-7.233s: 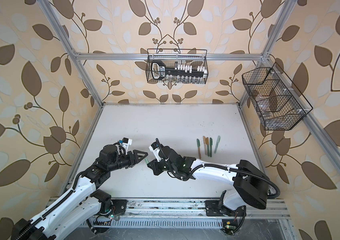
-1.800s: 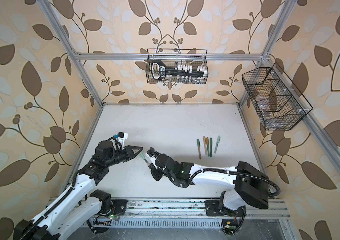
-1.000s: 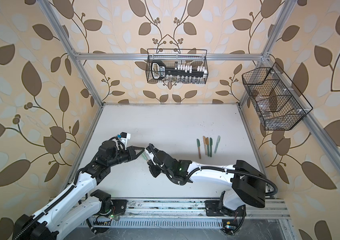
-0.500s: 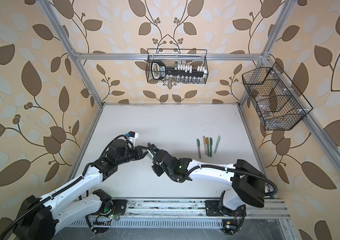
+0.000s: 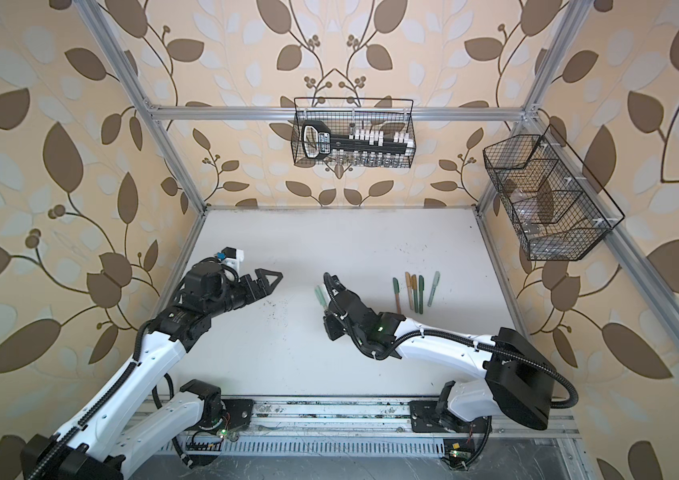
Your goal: Insert the pens into the pen caps
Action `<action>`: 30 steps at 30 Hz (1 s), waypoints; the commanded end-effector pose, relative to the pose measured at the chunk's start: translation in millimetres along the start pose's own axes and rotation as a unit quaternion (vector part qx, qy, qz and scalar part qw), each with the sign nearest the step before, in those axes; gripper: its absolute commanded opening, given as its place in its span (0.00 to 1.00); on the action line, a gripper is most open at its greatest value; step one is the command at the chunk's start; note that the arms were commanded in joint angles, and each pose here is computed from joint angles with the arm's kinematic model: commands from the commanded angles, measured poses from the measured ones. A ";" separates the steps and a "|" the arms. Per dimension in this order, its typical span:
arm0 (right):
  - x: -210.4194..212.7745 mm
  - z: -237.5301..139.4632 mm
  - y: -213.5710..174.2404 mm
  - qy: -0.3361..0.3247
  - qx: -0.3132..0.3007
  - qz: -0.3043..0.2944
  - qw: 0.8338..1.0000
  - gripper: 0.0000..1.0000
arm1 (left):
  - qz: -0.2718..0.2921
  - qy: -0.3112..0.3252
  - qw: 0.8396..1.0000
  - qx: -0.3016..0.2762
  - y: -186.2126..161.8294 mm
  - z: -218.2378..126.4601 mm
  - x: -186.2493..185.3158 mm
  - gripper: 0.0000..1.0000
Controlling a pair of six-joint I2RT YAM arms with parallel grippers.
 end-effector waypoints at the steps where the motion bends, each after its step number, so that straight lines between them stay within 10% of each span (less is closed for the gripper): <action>1: -60.2 4.9 -21.0 -0.107 0.057 0.046 0.992 0.00 | 0.029 0.031 0.999 0.014 5.5 -9.5 2.1 0.99; 9: -151.4 18.4 -12.5 -0.228 0.101 0.111 0.962 0.00 | 0.034 0.142 0.989 0.013 -0.9 3.2 40.6 0.99; 17: -178.0 40.2 -9.2 -0.229 0.127 0.124 0.957 0.00 | 0.005 0.358 0.930 -0.085 -6.0 -5.4 108.8 0.99; 26: -172.4 31.3 9.8 -0.198 0.094 0.122 0.968 0.38 | 0.005 0.521 0.845 -0.118 -13.9 -9.3 157.8 0.99; 30: -179.5 6.3 23.2 -0.190 0.048 0.123 0.973 0.75 | 0.016 0.554 0.829 -0.066 0.7 9.2 167.1 0.99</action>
Point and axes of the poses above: each gripper's point midway between its finger pads, its own z axis out along the fingers, its own x axis along the line the jaws close on, y = z × x, the point moved 5 cm from there along -z, back along the fingers, and after that the axes turned 12 degrees about z, right-handed, at the moved point
